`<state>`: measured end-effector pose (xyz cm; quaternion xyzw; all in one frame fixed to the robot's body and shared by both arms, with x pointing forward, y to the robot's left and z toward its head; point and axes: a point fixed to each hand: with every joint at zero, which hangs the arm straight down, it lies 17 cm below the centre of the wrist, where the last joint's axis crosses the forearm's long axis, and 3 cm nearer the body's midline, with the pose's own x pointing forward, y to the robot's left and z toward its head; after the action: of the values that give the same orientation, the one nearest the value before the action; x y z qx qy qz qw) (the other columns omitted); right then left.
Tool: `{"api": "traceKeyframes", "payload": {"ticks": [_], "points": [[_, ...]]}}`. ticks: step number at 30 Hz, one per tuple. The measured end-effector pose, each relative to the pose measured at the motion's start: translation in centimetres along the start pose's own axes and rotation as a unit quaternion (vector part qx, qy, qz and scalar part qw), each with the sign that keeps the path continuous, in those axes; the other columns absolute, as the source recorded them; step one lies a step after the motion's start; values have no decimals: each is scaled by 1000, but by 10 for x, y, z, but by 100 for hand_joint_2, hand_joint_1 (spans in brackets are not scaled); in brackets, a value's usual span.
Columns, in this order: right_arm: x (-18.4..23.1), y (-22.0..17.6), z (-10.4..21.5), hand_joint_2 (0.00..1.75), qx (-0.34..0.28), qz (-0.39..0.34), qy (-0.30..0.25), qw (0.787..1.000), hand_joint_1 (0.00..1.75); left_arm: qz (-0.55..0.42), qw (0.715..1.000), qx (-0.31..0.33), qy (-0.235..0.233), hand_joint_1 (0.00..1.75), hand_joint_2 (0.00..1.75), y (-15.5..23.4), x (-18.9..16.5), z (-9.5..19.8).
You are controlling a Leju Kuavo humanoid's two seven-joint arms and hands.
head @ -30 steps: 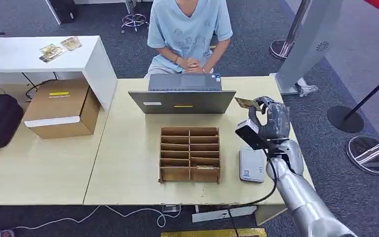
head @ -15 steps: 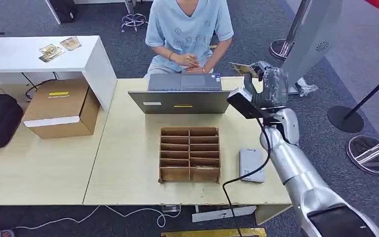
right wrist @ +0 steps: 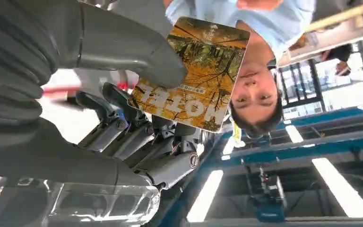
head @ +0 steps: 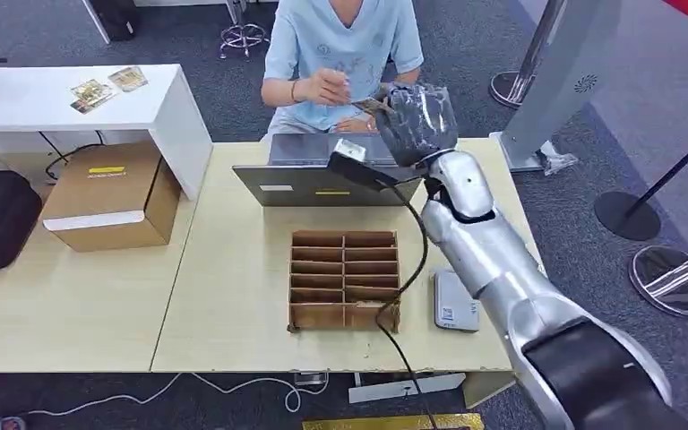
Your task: Pass the card to the sensor for recognition and then transmit it.
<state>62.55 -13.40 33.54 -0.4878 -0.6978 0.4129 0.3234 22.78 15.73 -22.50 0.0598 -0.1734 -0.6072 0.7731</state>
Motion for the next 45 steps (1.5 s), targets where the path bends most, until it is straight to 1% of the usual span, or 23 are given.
{"api": "traceKeyframes", "payload": {"ticks": [3,5,8,10,14,16,19,20,21,22,23,24,33,40,45], "points": [[20,3,-10,175,23,68,-22,997,175,-8,1000,-2,-1,0,0,-3,1,0],[29,5,-13,175,32,84,-31,995,175,-9,1000,-2,-3,0,0,-4,3,0],[47,11,-21,175,66,126,-49,989,175,-9,1000,-7,-7,0,0,-4,6,1],[54,14,-24,175,87,134,-51,986,175,-5,1000,-7,-10,0,0,-3,8,1],[45,20,-28,175,126,148,-23,981,175,11,1000,-8,-13,0,0,-3,10,1],[35,16,-32,175,133,149,-6,980,175,16,1000,-9,-14,0,0,-3,11,1],[23,14,-34,175,139,130,17,982,175,15,1000,-5,-13,0,0,-2,12,1],[21,14,-35,175,140,125,21,982,171,13,1000,-4,-13,0,0,-1,12,1],[18,14,-35,175,141,118,25,983,65,8,1000,-3,-12,0,0,-1,13,1],[17,14,-35,175,142,115,26,983,65,5,1000,-3,-12,0,0,0,14,1],[15,15,-35,175,142,110,29,983,26,0,1000,-1,-9,0,0,1,13,1],[14,15,-34,175,141,105,31,984,0,-7,1000,0,-9,0,0,2,14,1],[-1,9,-36,175,120,73,49,989,0,-23,1000,3,-9,0,0,4,16,2],[-26,-15,-41,175,57,32,69,995,0,-23,1000,9,-8,0,0,6,18,1],[-50,-21,-37,175,36,16,83,996,0,-21,1000,13,-9,0,0,7,19,1]]}}
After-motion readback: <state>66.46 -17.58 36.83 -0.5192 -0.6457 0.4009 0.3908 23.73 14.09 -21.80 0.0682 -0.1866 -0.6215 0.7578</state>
